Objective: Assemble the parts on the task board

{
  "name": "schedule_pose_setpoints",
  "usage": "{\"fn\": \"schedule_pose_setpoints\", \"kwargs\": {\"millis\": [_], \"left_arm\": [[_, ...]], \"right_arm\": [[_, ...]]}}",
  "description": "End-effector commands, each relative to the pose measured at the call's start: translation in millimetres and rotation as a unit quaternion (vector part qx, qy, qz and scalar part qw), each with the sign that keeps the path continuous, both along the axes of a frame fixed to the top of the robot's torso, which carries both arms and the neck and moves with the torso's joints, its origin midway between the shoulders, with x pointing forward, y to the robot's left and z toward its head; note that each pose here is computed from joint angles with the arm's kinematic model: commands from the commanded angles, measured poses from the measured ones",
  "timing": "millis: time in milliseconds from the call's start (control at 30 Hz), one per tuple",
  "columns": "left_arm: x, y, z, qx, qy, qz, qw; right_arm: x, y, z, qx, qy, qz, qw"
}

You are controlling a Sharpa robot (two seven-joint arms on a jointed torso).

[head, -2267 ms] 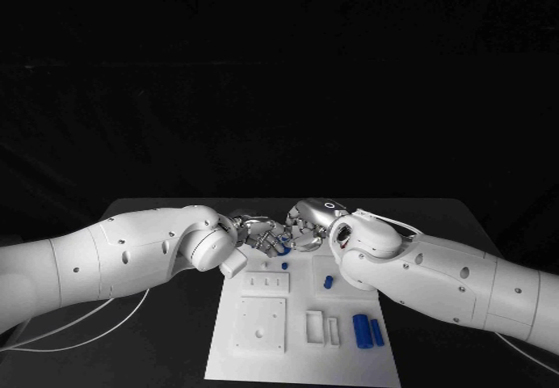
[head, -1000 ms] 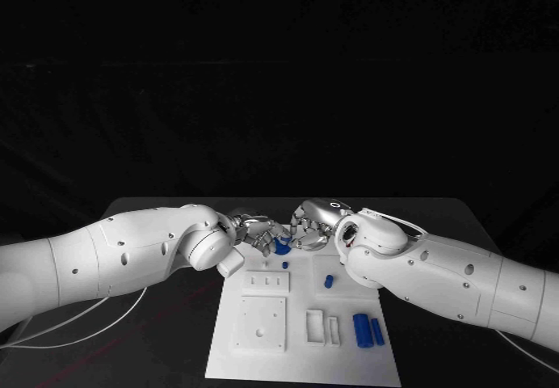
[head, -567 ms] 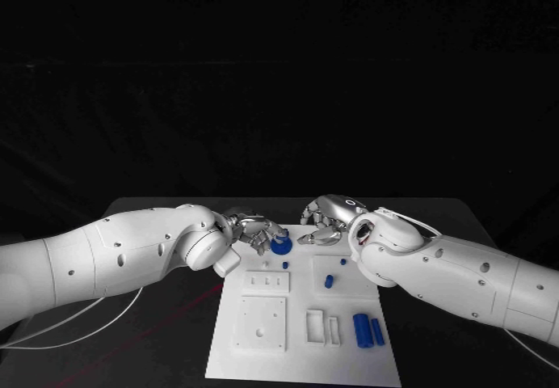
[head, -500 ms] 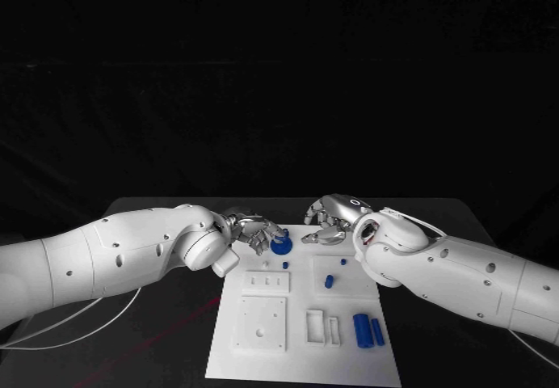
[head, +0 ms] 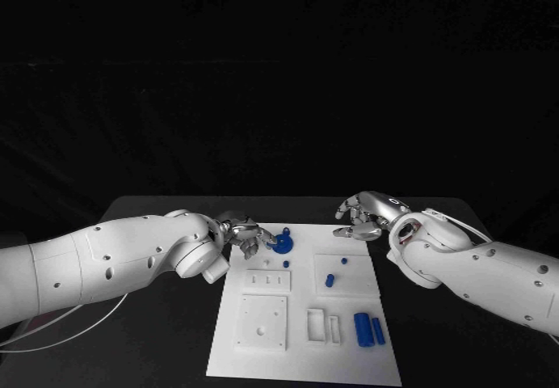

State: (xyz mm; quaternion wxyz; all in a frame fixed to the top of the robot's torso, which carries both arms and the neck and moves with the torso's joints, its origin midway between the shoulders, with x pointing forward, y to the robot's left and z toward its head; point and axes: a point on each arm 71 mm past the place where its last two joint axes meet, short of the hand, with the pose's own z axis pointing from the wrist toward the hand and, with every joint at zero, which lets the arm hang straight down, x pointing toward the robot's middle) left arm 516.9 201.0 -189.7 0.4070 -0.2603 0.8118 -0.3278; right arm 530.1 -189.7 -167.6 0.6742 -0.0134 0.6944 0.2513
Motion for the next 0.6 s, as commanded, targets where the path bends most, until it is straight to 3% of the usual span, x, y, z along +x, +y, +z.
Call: {"fn": "schedule_pose_setpoints", "kwargs": {"millis": [33, 433, 600], "left_arm": [[-1.8, 1.6, 1.4, 0.035, -0.031, -0.003, 0.999], [-13.7, -1.0, -1.7, 0.104, -0.073, -0.022, 0.992], [-16.5, -3.1, -6.7, 0.123, -0.088, -0.017, 0.988]], "right_arm": [[-2.6, -3.4, 1.4, 0.026, 0.003, 0.013, 1.000], [-5.7, -15.6, 1.8, 0.031, 0.011, 0.006, 0.999], [-6.2, -17.4, 1.7, 0.034, 0.015, 0.004, 0.999]]}}
